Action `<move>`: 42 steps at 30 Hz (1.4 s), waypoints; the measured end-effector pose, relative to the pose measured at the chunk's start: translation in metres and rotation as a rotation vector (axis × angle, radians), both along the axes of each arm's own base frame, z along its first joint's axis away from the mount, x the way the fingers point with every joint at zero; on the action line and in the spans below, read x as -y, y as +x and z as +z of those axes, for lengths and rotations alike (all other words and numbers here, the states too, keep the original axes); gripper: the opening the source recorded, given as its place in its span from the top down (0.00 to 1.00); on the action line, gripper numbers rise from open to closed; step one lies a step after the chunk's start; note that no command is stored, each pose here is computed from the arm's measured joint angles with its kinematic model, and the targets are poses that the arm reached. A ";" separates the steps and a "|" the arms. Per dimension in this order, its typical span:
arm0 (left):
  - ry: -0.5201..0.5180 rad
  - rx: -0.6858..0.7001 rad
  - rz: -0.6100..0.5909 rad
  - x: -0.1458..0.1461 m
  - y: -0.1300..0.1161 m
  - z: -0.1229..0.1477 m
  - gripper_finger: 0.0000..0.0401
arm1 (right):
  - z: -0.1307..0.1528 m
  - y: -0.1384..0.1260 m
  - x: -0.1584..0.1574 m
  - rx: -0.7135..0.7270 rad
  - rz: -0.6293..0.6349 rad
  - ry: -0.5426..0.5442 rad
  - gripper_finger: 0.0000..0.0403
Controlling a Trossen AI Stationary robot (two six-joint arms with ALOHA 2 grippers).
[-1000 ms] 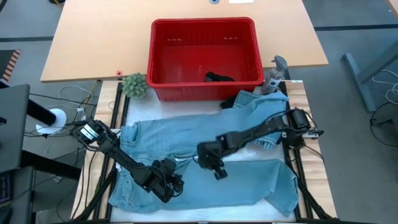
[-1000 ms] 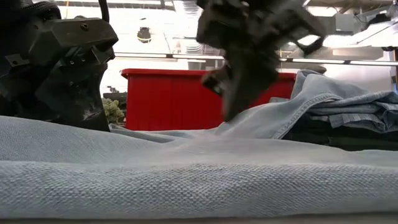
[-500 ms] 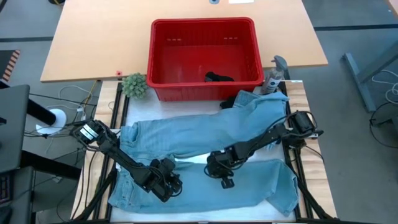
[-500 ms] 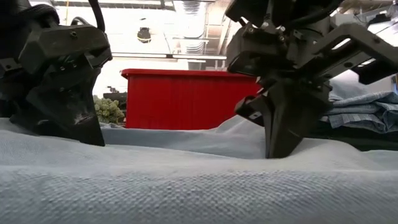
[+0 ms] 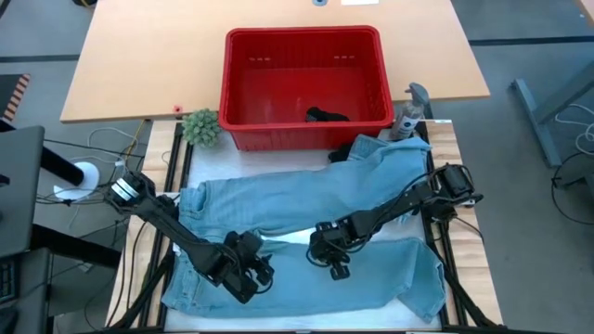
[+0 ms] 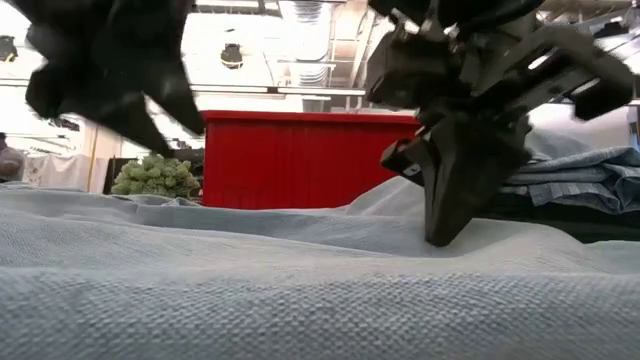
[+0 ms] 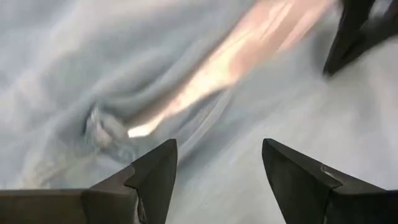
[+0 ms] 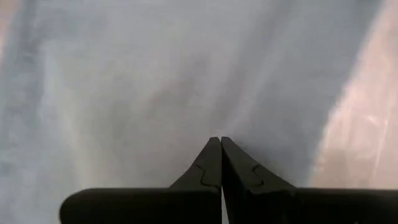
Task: Fold Laundry from Bin
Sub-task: Fold the blue pants
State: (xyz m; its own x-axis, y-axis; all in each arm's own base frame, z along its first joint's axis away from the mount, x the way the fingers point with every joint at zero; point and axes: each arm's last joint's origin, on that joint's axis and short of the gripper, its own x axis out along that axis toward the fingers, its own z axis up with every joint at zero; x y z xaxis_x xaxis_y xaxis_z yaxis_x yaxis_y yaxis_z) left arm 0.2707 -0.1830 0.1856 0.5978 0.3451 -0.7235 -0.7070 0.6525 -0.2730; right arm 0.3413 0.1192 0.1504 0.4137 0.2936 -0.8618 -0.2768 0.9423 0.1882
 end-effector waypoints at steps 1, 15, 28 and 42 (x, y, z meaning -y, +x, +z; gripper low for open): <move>0.004 0.024 0.006 -0.002 -0.001 0.008 0.44 | 0.001 0.000 0.000 0.006 0.002 0.003 0.94; 0.197 0.288 0.120 -0.102 -0.050 0.151 0.44 | 0.128 -0.066 0.065 0.135 -0.172 0.016 0.88; 0.324 0.179 -0.008 -0.184 -0.095 0.190 0.44 | 0.186 -0.185 0.154 0.121 -0.603 -0.288 0.50; 0.214 -0.126 -0.240 -0.257 -0.061 0.152 0.44 | 0.186 -0.218 0.218 -0.093 -0.745 -0.734 0.42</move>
State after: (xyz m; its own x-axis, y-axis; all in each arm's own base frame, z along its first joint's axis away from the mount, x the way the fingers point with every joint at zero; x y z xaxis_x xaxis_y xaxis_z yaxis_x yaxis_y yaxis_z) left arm 0.2098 0.0739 0.3379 0.5907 0.3577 -0.7233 -0.5458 0.8373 -0.0317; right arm 0.1235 -0.0991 0.3363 0.1977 -0.6152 -0.7632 0.4064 0.7599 -0.5073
